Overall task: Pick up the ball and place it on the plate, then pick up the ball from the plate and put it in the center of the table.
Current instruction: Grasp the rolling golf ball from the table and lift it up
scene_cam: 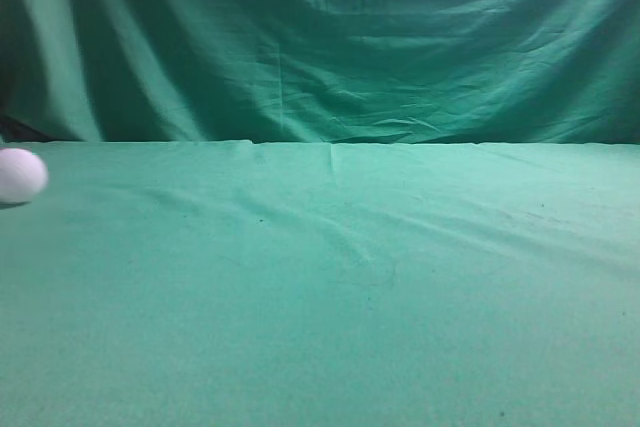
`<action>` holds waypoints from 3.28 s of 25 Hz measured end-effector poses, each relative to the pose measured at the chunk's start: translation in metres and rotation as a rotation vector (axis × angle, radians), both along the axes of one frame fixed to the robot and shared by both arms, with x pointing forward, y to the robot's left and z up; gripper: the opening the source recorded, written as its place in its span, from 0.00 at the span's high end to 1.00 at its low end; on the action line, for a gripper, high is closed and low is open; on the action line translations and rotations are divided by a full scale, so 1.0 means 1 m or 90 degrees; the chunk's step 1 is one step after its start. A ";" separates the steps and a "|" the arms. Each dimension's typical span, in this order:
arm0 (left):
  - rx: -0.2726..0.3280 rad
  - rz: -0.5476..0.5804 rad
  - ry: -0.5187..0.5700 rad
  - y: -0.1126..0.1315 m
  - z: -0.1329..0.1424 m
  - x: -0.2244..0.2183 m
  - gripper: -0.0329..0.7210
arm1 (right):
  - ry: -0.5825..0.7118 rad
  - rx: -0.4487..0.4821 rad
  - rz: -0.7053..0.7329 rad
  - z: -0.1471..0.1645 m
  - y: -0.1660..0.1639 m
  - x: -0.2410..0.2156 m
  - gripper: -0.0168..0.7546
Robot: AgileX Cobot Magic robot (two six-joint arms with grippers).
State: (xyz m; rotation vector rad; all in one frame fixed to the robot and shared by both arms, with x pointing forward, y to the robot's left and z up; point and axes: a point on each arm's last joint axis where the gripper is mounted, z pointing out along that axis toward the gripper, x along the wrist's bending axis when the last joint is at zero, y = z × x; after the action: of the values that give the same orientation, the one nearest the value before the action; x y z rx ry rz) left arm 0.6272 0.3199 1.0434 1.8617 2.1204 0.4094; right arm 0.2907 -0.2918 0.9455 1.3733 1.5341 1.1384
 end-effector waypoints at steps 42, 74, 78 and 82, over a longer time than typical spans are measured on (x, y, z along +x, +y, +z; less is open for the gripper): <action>-0.039 -0.277 -0.550 -0.051 0.069 -0.296 0.96 | -0.224 0.104 -0.009 0.033 0.001 0.004 0.91; 0.011 -0.296 -0.519 -0.041 0.023 -0.321 0.96 | 0.150 -0.092 0.216 0.124 0.030 0.036 0.91; 0.019 -0.296 -0.519 -0.041 0.022 -0.321 0.96 | 0.201 -0.111 0.327 0.124 0.053 0.051 0.91; 0.020 -0.294 -0.522 -0.041 0.017 -0.319 0.96 | 0.232 -0.165 0.429 0.119 0.084 0.072 0.91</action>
State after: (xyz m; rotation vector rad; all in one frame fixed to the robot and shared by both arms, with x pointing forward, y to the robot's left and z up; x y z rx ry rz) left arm 0.3081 0.2790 1.0605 1.7018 1.1233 0.8960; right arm 0.3630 -0.2074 1.0645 0.9356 2.4308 1.0391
